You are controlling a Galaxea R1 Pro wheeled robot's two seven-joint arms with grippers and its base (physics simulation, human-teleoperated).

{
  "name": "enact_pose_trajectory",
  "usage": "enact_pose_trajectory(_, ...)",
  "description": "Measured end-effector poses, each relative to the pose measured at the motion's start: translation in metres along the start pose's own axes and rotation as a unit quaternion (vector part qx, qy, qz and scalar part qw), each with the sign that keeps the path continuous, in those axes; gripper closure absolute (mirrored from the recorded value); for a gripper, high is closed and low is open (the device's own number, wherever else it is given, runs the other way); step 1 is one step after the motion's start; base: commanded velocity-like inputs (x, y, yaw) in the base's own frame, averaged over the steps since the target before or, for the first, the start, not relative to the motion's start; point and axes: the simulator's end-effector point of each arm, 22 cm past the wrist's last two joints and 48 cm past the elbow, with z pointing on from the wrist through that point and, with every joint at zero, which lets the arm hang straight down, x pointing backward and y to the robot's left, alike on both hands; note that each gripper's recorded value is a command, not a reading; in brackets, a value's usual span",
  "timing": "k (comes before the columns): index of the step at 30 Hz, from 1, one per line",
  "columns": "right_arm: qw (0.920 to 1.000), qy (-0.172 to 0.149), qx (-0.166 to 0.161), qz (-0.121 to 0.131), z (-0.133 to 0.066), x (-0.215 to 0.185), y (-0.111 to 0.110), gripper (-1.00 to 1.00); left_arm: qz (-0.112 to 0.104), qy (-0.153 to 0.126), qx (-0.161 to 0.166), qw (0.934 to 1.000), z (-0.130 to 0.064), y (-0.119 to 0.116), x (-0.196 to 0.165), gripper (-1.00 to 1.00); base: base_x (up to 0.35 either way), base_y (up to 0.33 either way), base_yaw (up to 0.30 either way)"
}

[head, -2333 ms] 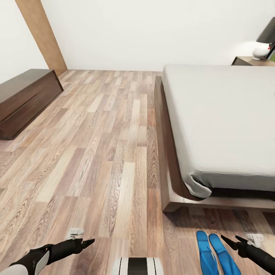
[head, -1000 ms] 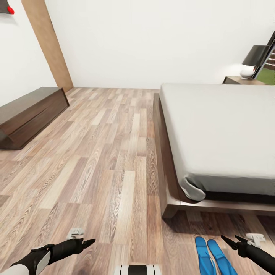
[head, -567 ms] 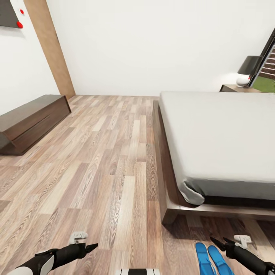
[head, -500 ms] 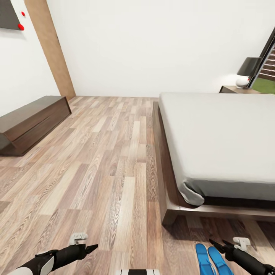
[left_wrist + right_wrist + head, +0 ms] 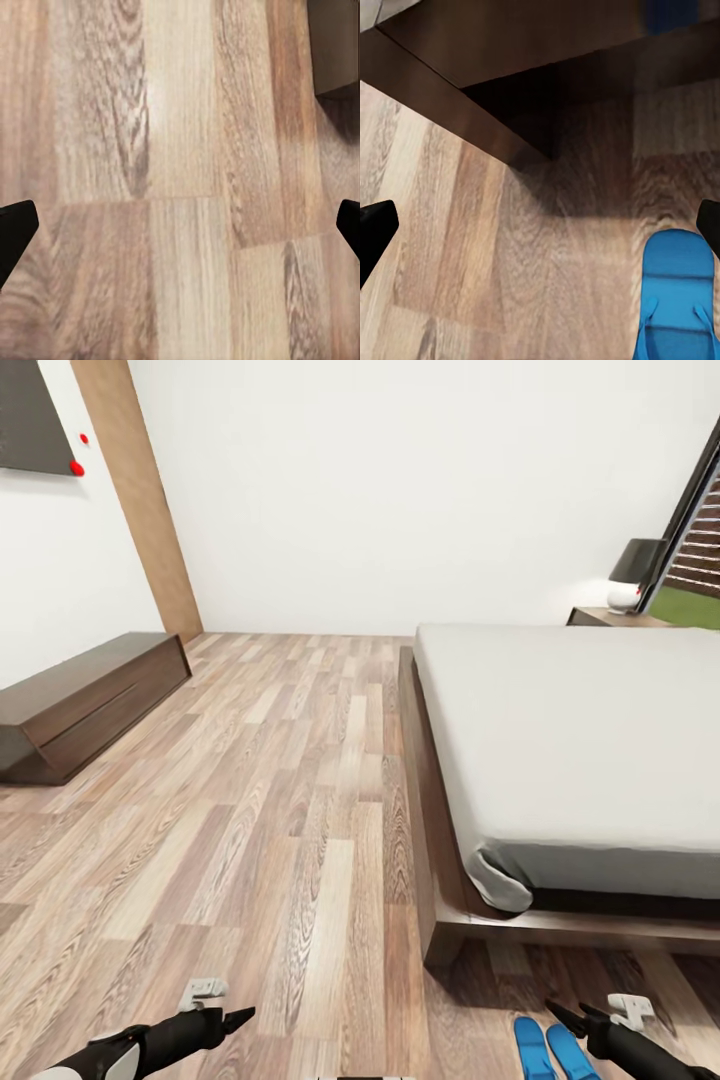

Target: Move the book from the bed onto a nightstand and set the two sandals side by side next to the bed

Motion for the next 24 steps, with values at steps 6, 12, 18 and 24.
enact_pose_trajectory(6, 0.9999, -0.010, -0.004, -0.004, -0.001, -0.009, 0.007, -1.00, 0.006, -0.010, 0.002, 0.9999, -0.004, -0.005, -0.010, -1.00, 0.000, 0.000, 0.000)
enact_pose_trajectory(12, 0.9997, -0.021, -0.008, -0.009, -0.003, -0.019, 0.012, -1.00, 0.013, -0.020, 0.005, 0.9997, -0.009, -0.010, -0.020, -1.00, 0.000, 0.000, 0.000)
enact_pose_trajectory(18, 0.9993, -0.030, -0.021, -0.009, 0.003, -0.023, 0.029, -1.00, 0.018, -0.030, 0.006, 0.9994, -0.015, -0.015, -0.030, -1.00, 0.000, 0.000, 0.000)
enact_pose_trajectory(24, 0.9986, -0.040, -0.033, -0.009, 0.007, -0.029, 0.044, -1.00, 0.023, -0.037, 0.013, 0.9990, -0.019, -0.022, -0.039, -1.00, 0.000, 0.000, 0.000)
